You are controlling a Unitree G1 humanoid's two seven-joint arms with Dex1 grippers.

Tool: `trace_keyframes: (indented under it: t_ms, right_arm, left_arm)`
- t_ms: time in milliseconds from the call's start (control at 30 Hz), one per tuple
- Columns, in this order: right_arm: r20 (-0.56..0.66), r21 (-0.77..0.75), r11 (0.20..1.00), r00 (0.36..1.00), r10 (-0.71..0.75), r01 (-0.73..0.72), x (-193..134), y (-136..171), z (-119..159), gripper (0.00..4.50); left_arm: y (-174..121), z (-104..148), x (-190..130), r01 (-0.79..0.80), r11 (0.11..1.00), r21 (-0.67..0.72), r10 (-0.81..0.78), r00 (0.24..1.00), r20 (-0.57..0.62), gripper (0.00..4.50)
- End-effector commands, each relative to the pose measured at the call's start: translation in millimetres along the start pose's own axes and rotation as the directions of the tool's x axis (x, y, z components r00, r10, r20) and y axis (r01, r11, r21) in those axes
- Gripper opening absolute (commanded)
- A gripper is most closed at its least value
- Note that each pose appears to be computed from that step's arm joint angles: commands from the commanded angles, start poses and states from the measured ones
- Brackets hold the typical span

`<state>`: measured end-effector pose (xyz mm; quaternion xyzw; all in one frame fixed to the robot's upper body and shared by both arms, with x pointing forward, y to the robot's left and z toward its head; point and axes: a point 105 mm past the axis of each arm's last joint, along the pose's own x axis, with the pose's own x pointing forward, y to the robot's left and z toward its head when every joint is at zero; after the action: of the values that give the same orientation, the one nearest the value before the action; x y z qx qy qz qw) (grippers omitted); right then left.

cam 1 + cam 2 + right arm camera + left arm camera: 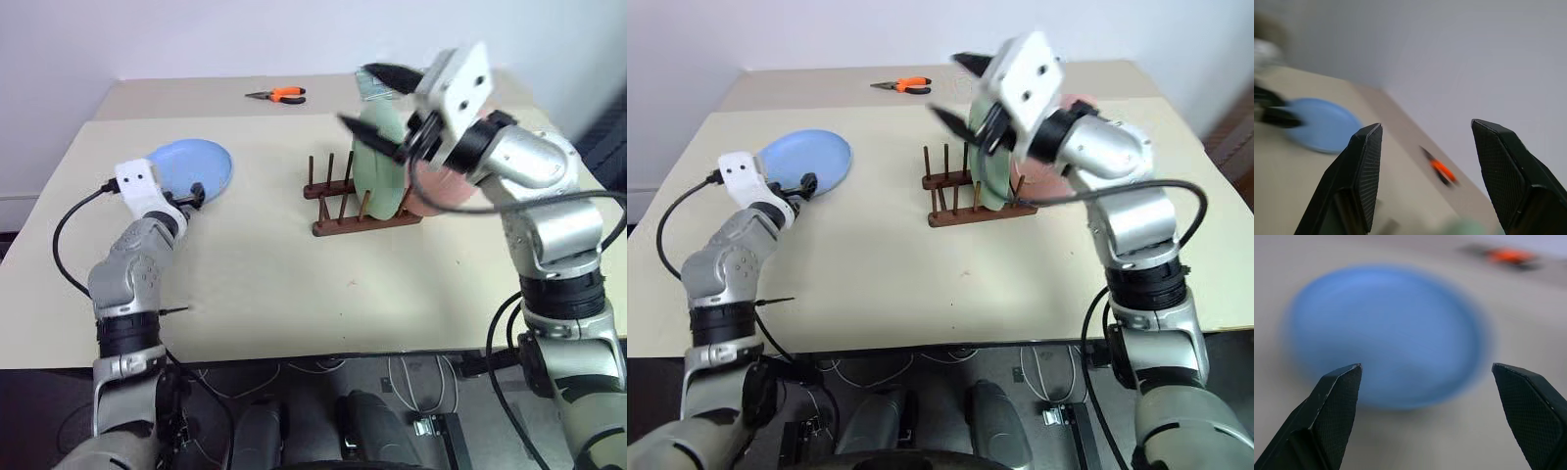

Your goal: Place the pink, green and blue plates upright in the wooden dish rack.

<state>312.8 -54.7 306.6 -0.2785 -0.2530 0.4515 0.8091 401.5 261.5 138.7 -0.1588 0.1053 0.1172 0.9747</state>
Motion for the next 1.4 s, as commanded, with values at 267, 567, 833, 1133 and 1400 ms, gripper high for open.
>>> trace_keyframes:
  t_ms: [267,567,833,1133,1400]
  right_arm:
    - [0.022,0.097,0.984,0.989,0.146,-0.148,9.2,68.1,-12.2,2.92]
    - [-0.110,0.062,0.995,0.991,0.080,-0.073,3.4,65.4,-42.3,2.92]
    - [-0.204,-0.181,0.977,0.976,0.072,-0.110,19.3,52.8,-59.5,4.21]
    - [-0.255,-0.534,0.820,0.964,0.077,-0.207,43.8,53.3,-83.0,4.43]
    - [-0.250,-0.676,0.724,0.967,-0.051,-0.136,54.8,28.0,-91.0,3.57]
  left_arm:
    - [-7.5,1.0,39.6,-0.038,0.958,-0.285,0.011,0.995,-0.095,4.39]
    - [-10.9,0.7,48.8,0.006,0.928,-0.372,-0.036,0.997,-0.074,0.62]
    - [-70.0,61.9,-0.5,0.366,0.929,-0.050,-0.343,0.906,0.249,0.00]
    - [-115.3,75.4,-73.3,0.460,0.887,-0.034,-0.435,0.858,0.273,0.00]
    - [-126.6,76.3,-100.6,0.505,0.863,-0.034,-0.484,0.843,0.236,0.00]
